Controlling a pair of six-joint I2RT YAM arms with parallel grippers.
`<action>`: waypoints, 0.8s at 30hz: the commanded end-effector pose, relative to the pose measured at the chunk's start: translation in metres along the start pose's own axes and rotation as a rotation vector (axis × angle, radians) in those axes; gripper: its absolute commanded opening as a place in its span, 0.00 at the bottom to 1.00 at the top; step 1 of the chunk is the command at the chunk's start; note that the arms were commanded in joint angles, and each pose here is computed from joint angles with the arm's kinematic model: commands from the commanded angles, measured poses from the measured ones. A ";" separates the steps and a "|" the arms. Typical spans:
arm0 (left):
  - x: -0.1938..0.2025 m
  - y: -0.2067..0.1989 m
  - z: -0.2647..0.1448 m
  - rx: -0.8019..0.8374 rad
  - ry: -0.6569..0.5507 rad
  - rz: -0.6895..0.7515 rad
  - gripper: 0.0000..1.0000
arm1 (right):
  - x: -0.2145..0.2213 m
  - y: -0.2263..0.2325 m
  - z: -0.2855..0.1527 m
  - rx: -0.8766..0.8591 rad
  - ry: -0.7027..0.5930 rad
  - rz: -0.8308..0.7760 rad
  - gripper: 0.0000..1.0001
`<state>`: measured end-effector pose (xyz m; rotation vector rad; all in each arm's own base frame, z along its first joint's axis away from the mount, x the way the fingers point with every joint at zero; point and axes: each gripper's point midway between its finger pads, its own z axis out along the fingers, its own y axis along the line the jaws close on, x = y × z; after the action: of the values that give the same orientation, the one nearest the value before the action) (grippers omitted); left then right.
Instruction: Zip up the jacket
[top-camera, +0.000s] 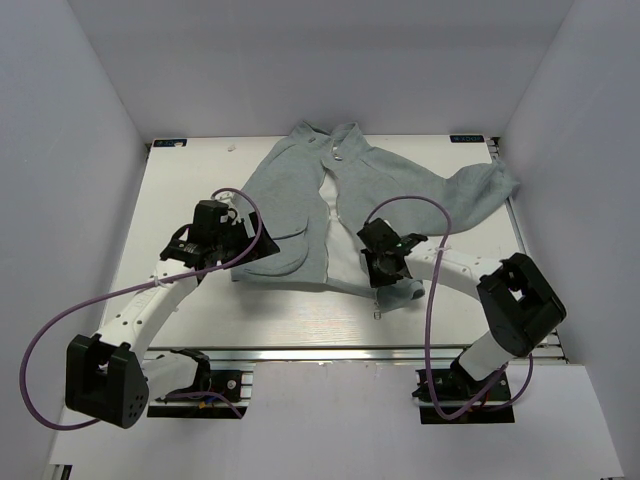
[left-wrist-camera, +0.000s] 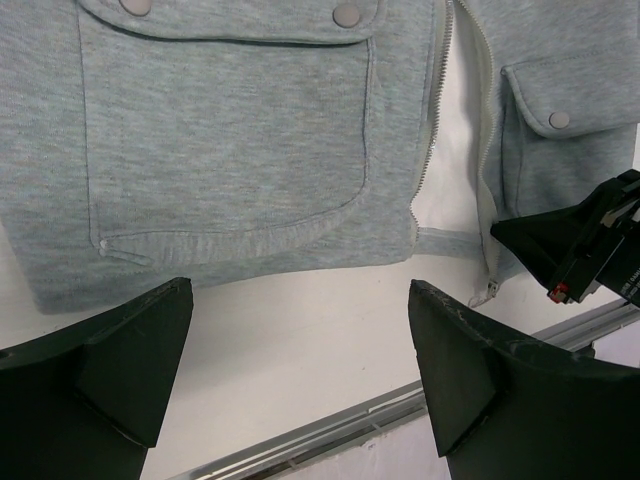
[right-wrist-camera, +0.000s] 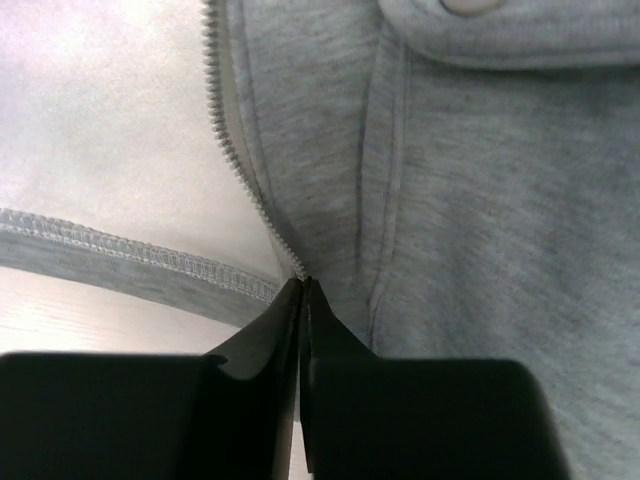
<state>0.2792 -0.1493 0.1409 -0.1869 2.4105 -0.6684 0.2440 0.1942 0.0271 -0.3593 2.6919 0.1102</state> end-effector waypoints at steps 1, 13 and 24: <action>-0.004 -0.008 -0.005 0.036 -0.025 0.019 0.98 | -0.010 0.002 -0.011 -0.016 -0.053 0.008 0.00; 0.002 -0.006 -0.006 0.031 0.000 0.021 0.98 | 0.038 0.089 -0.073 -0.444 0.037 -0.190 0.00; 0.010 -0.027 0.010 -0.001 0.068 0.104 0.98 | 0.036 0.092 -0.059 -0.376 -0.004 -0.189 0.68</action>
<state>0.2729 -0.1625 0.1292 -0.1303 2.4803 -0.6524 0.1563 0.2591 0.0397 -0.7529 2.7194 0.4995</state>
